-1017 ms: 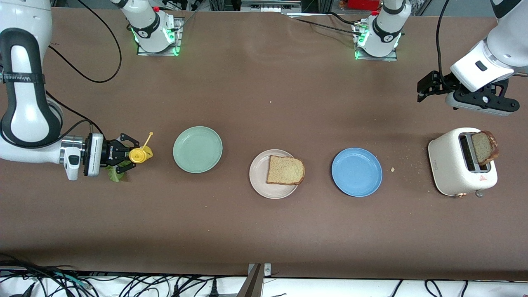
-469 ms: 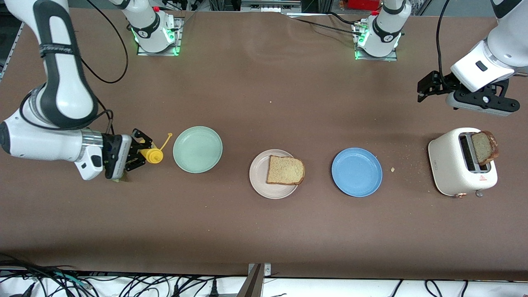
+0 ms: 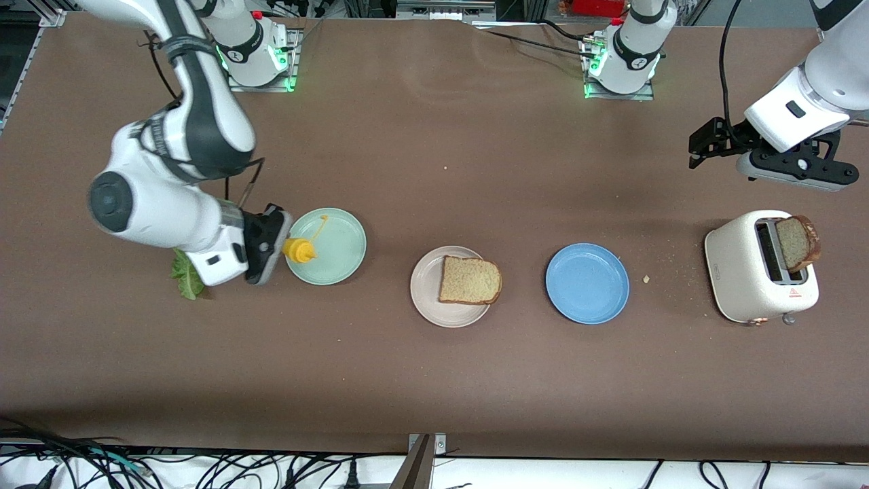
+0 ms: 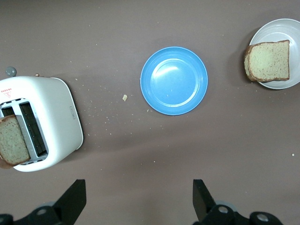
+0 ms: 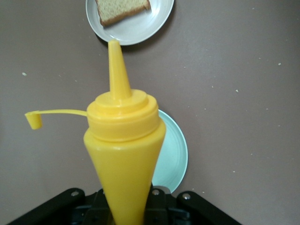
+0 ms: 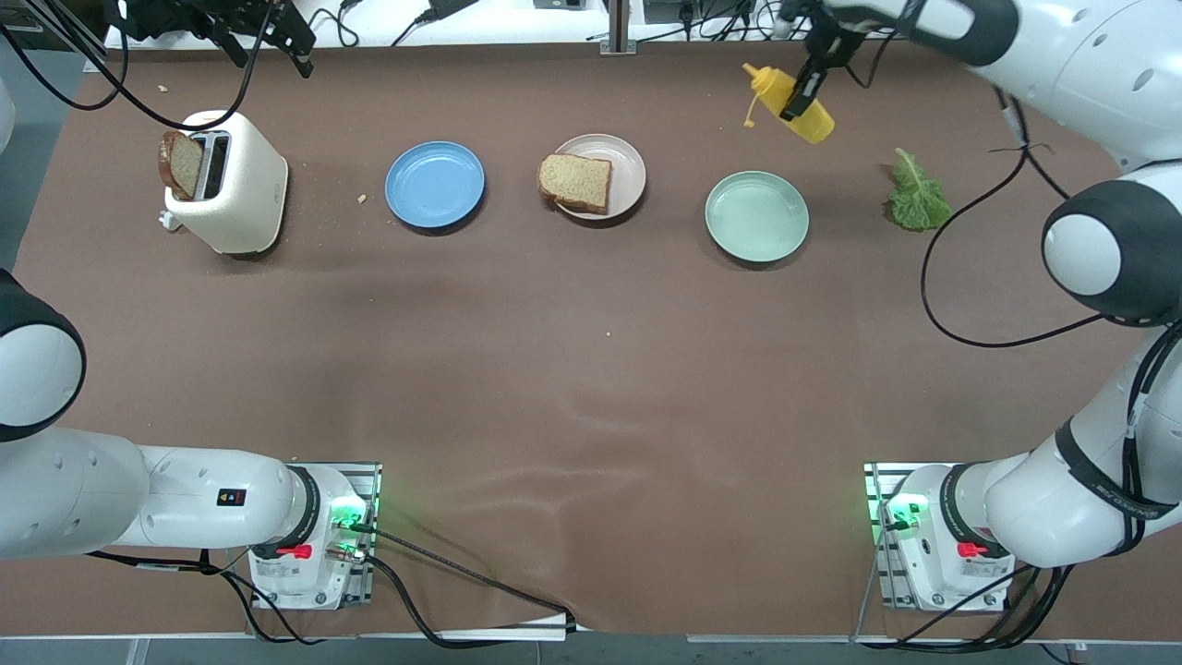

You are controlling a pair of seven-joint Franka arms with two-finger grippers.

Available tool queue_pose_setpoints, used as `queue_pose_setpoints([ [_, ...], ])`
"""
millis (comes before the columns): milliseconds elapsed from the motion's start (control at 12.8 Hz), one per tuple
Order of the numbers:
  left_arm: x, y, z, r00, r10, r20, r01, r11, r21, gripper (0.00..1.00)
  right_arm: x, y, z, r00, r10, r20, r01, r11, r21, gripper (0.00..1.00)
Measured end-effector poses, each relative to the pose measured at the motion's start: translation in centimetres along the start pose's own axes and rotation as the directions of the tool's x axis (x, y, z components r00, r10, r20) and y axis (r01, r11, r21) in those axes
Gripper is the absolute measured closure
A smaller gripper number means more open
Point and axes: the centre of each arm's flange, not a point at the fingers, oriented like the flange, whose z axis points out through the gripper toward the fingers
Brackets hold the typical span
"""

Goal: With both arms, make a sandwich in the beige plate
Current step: 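Carry the mustard bottle over the bread on the beige plate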

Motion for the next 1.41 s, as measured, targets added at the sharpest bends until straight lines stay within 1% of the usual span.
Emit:
queue_pose_setpoints([
  [156, 0.0, 0.0, 0.0, 1.0, 0.0, 0.0, 0.0, 1.0, 0.0, 0.0, 2.9, -2.5, 0.9, 0.995, -0.05, 0.085, 0.056, 0.996, -0.068, 0.89],
  [391, 0.0, 0.0, 0.0, 1.0, 0.0, 0.0, 0.0, 1.0, 0.0, 0.0, 6.7, -6.5, 2.7, 0.971, -0.096, 0.218, 0.133, 0.977, -0.164, 0.89],
  [626, 0.0, 0.0, 0.0, 1.0, -0.001, 0.0, 0.001, 1.0, 0.0, 0.0, 9.9, -10.1, 5.6, 0.942, -0.103, 0.319, 0.186, 0.953, -0.24, 0.89],
  [782, 0.0, 0.0, 0.0, 1.0, -0.001, 0.0, 0.001, 1.0, 0.0, 0.0, 11.7, -12.1, 7.9, 0.92, -0.117, 0.373, 0.229, 0.935, -0.272, 0.89],
  [939, 0.0, 0.0, 0.0, 1.0, -0.001, 0.0, 0.001, 1.0, 0.0, 0.0, 13.2, -13.8, 10.6, 0.896, -0.126, 0.426, 0.273, 0.913, -0.304, 0.93],
  [1017, 0.0, 0.0, 0.0, 1.0, -0.001, 0.0, 0.001, 1.0, 0.0, 0.0, 13.9, -14.4, 12.0, 0.882, -0.132, 0.452, 0.298, 0.899, -0.319, 0.93],
  [1252, 0.0, 0.0, 0.0, 1.0, -0.001, 0.0, 0.001, 1.0, 0.0, 0.0, 15.1, -15.0, 15.4, 0.837, -0.153, 0.525, 0.372, 0.863, -0.342, 0.93],
  [1408, 0.0, 0.0, 0.0, 1.0, -0.001, 0.0, 0.001, 1.0, 0.0, 0.0, 15.3, -14.5, 17.3, 0.815, -0.152, 0.559, 0.399, 0.847, -0.35, 0.93],
])
